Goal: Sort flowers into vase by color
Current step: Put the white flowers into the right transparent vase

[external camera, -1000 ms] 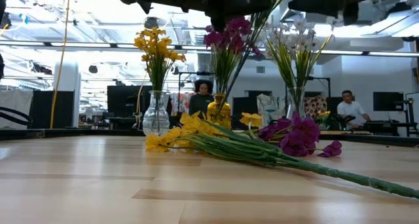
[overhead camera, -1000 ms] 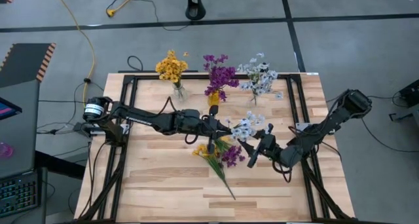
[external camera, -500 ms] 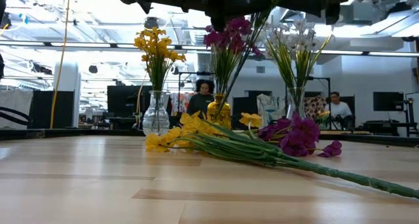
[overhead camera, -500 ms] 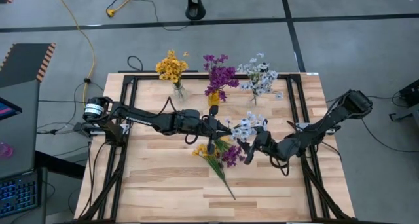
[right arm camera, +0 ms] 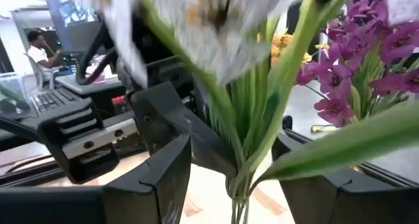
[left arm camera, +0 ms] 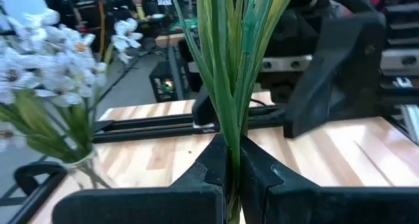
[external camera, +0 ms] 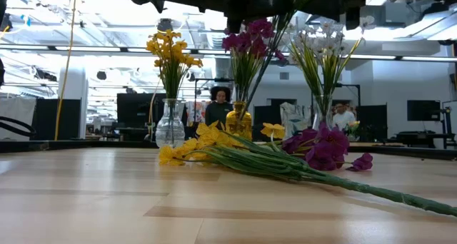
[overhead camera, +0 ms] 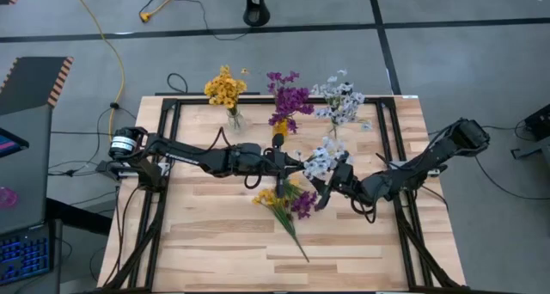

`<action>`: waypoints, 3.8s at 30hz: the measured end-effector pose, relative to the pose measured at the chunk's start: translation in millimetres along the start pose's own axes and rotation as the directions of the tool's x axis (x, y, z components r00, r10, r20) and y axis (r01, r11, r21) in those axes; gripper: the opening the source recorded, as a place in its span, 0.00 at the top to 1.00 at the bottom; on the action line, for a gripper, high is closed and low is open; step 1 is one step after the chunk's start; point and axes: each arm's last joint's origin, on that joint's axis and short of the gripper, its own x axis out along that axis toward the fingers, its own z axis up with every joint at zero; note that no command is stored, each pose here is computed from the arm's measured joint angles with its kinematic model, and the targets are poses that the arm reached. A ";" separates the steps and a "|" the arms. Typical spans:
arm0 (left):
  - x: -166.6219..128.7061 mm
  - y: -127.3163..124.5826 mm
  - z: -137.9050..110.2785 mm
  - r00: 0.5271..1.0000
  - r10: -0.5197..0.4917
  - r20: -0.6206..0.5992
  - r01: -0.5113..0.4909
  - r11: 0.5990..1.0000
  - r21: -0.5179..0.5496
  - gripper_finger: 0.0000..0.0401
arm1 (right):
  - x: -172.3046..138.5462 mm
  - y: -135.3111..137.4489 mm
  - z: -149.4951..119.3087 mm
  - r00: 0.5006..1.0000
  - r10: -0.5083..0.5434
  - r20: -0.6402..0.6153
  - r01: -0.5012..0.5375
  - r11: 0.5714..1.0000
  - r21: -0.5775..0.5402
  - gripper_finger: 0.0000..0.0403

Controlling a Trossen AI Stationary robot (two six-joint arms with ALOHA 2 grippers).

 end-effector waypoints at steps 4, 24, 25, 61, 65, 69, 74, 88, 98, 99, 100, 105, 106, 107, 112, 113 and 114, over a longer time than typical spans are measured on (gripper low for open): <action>-0.1 0.8 3.3 0.999 0.018 0.033 -0.018 1.000 -0.005 0.99 | 3.8 -2.9 0.5 1.000 -0.002 0.003 0.002 1.000 -0.001 0.40; -0.1 0.8 4.3 0.999 0.019 0.042 -0.018 1.000 -0.016 0.96 | 14.6 -9.3 6.1 0.996 0.080 0.041 -0.079 0.996 -0.039 0.51; -0.1 0.9 4.2 0.999 0.019 0.041 -0.018 1.000 -0.016 0.96 | 15.0 -9.7 6.1 0.996 0.079 0.042 -0.077 0.996 -0.039 0.53; -81.6 32.9 42.2 0.955 0.115 -0.272 -0.078 0.987 0.141 0.56 | -12.5 -23.7 42.8 0.977 -0.184 0.103 0.202 0.958 -0.204 0.87; -83.4 46.3 33.9 0.931 0.124 -0.343 -0.095 0.990 0.101 0.56 | -20.5 -38.5 59.5 0.963 -0.244 0.115 0.262 0.948 -0.181 0.87; -72.8 54.4 13.9 0.917 0.036 -0.398 -0.025 0.999 0.033 0.56 | -26.1 -55.0 71.1 0.955 -0.273 0.115 0.292 0.935 -0.201 0.88; -56.2 54.4 -20.8 0.951 -0.121 -0.284 0.119 0.993 -0.025 0.56 | -29.4 -75.0 76.7 0.940 -0.328 0.096 0.341 0.919 -0.196 0.88; -47.2 55.9 -43.1 0.968 -0.096 -0.232 0.122 0.988 0.099 0.56 | -18.5 -100.1 79.5 0.907 -0.407 0.103 0.419 0.857 -0.300 0.88; -48.1 74.2 -40.3 0.981 -0.045 -0.187 0.062 0.994 0.087 0.56 | -18.9 -105.3 84.4 0.907 -0.401 0.126 0.420 0.849 -0.321 0.88; -48.4 75.6 -41.1 0.980 -0.042 -0.192 0.058 0.995 0.081 0.56 | -20.2 -106.1 85.7 0.907 -0.401 0.129 0.421 0.850 -0.315 0.88; -48.6 77.0 -41.6 0.980 -0.038 -0.196 0.054 0.996 0.076 0.56 | -21.6 -107.0 87.1 0.906 -0.401 0.133 0.423 0.852 -0.309 0.88; -49.6 83.2 -42.8 0.979 -0.021 -0.201 0.031 0.998 0.045 0.56 | -29.0 -111.7 94.1 0.903 -0.402 0.154 0.430 0.859 -0.277 0.88; -49.7 83.8 -42.9 0.979 -0.020 -0.202 0.028 0.999 0.040 0.56 | -30.2 -112.5 95.2 0.902 -0.402 0.158 0.431 0.859 -0.277 0.88; -49.7 84.1 -43.0 0.979 -0.019 -0.202 0.027 0.999 0.038 0.56 | -31.4 -113.3 96.3 0.901 -0.402 0.161 0.433 0.857 -0.279 0.88; -49.7 83.9 -42.9 0.979 -0.023 -0.201 0.031 0.999 0.039 0.56 | -34.1 -115.3 96.2 0.903 -0.402 0.152 0.430 0.852 -0.300 0.88; -49.7 83.8 -42.9 0.979 -0.025 -0.201 0.033 0.999 0.038 0.56 | -33.9 -115.2 95.4 0.904 -0.402 0.148 0.428 0.852 -0.303 0.88; -49.7 83.8 -42.9 0.979 -0.025 -0.201 0.033 0.999 0.038 0.56 | -33.7 -115.2 94.3 0.905 -0.402 0.141 0.426 0.854 -0.298 0.88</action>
